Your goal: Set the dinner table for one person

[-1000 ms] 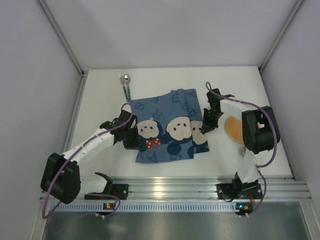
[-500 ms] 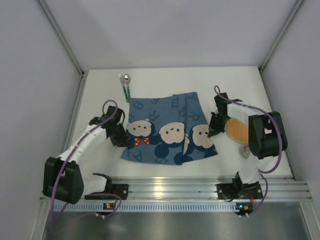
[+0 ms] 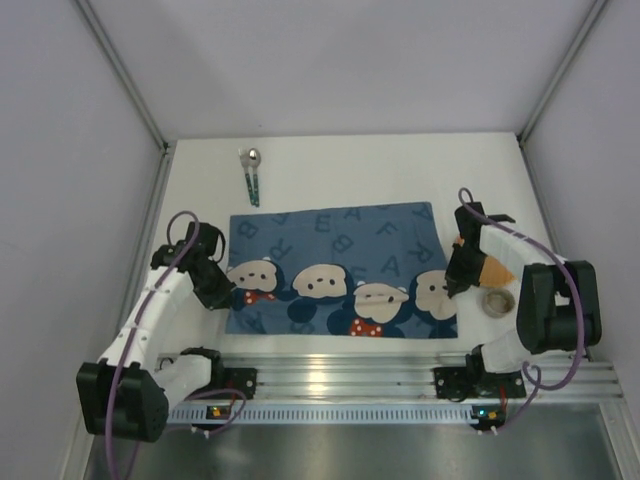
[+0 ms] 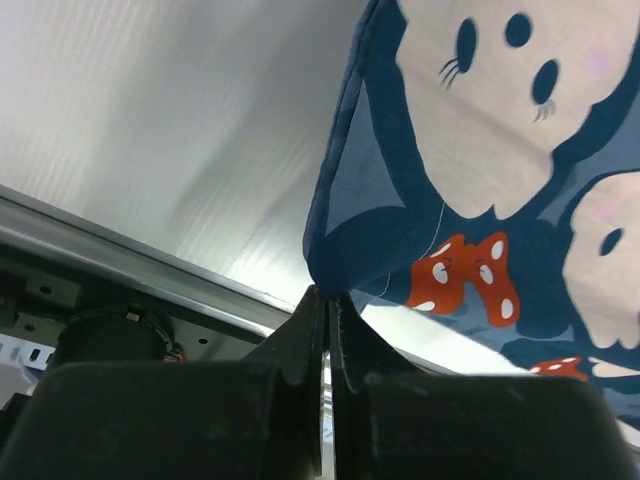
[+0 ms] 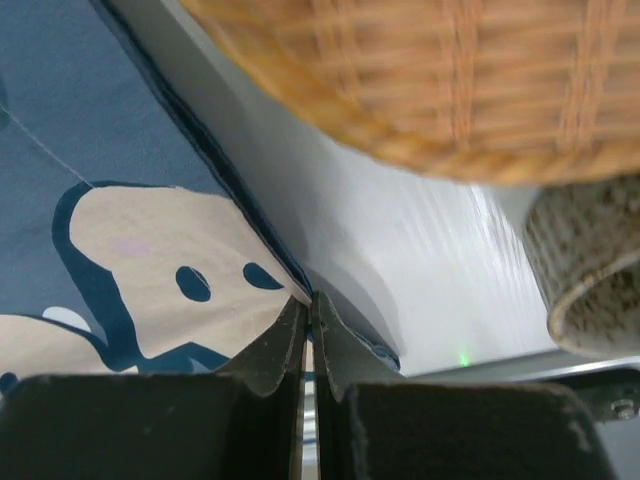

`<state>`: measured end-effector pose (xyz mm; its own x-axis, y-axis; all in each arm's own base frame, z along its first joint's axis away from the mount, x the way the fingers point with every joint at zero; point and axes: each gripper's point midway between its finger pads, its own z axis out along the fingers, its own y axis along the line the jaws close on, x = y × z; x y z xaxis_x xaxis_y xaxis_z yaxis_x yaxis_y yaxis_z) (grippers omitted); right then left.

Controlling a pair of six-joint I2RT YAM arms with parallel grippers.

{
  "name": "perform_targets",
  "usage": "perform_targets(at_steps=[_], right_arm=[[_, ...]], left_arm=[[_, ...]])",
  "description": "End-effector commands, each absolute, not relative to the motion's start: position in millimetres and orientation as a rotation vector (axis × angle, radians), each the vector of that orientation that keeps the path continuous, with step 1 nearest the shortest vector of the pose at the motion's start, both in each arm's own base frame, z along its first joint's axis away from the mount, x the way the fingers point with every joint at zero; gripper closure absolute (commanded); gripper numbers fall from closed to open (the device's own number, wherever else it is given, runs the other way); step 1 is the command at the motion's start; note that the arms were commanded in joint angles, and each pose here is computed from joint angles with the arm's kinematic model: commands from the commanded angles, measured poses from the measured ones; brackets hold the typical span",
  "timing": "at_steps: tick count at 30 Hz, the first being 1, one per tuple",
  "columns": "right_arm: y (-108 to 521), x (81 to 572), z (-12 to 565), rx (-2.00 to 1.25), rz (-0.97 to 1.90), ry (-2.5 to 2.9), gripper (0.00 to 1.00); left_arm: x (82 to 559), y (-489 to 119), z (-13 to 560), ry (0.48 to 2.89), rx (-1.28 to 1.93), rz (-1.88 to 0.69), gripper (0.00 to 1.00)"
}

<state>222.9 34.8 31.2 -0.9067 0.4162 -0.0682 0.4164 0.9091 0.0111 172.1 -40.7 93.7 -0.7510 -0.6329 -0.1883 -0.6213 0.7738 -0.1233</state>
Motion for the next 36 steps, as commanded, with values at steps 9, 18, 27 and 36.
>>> perform_targets(at_steps=[9, 18, 27, 36], right_arm=[[40.0, 194.0, 56.8, 0.657, -0.003, 3.058, 0.22], [58.3, 229.4, 113.5, 0.556, 0.147, 2.920, 0.00], [82.2, 249.3, 142.7, 0.339, 0.348, 2.860, 0.00], [93.2, 244.2, 135.9, 0.208, 0.467, 2.841, 0.00]], left_arm=[[166.6, -56.1, 101.3, 2.806, -0.987, -0.192, 0.02], [256.1, -45.4, 157.7, 2.596, -0.843, -0.163, 0.02], [423.1, -42.5, 144.4, 2.530, -0.770, -0.035, 0.19], [556.7, -26.5, 116.7, 2.412, -0.711, 0.119, 0.20]])
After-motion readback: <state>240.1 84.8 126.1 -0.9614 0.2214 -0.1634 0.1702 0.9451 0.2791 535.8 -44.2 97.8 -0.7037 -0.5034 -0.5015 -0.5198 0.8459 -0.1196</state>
